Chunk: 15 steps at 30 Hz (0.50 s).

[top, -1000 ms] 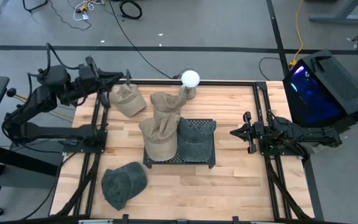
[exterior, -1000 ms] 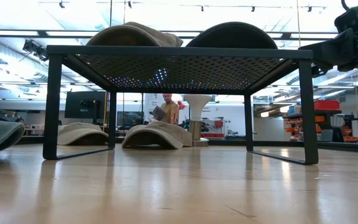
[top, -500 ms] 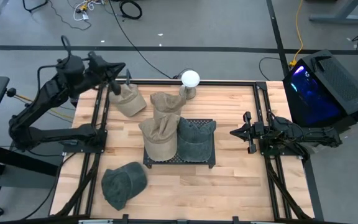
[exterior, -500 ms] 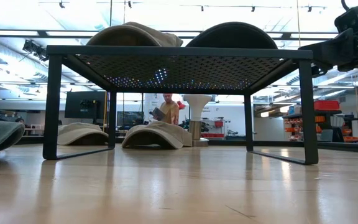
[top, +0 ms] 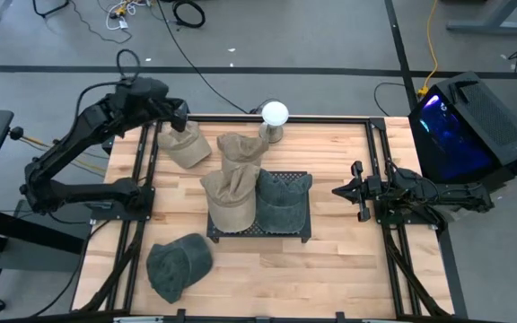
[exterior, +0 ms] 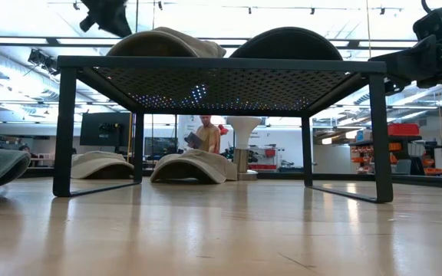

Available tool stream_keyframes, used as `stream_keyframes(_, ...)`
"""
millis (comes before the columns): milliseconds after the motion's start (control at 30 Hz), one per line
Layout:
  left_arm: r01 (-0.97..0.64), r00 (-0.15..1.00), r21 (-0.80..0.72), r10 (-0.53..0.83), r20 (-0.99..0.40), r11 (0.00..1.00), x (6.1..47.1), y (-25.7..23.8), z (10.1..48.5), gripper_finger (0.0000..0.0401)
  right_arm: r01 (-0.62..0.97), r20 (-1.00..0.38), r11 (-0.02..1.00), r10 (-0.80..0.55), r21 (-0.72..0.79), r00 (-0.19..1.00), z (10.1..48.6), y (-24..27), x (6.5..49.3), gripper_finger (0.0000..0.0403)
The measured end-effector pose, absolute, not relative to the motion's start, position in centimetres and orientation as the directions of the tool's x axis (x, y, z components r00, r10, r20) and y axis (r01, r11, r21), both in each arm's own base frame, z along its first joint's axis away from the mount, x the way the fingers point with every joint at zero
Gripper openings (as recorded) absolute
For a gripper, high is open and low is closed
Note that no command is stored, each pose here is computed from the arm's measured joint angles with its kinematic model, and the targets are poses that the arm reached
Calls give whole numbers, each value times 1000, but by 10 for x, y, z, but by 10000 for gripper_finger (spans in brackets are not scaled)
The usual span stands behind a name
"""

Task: Pick & Place hat
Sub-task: Stack the left brown cap on the brown cap on the shelf

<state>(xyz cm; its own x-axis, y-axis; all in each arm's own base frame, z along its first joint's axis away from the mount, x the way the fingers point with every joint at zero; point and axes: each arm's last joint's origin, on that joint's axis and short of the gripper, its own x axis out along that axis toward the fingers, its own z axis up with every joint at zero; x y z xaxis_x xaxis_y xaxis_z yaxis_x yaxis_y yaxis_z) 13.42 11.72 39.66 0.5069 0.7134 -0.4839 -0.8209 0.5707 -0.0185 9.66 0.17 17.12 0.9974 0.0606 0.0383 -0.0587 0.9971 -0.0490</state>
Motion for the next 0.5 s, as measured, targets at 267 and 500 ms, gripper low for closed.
stream_keyframes(267,-877,400,-34,688,-606,479,148,133,376,19,-58,38,997,60,-49,997,171,2,97,15)
stream_keyframes(500,-891,361,-39,656,-663,452,161,144,363,19,-59,38,997,60,-49,997,171,2,97,15)
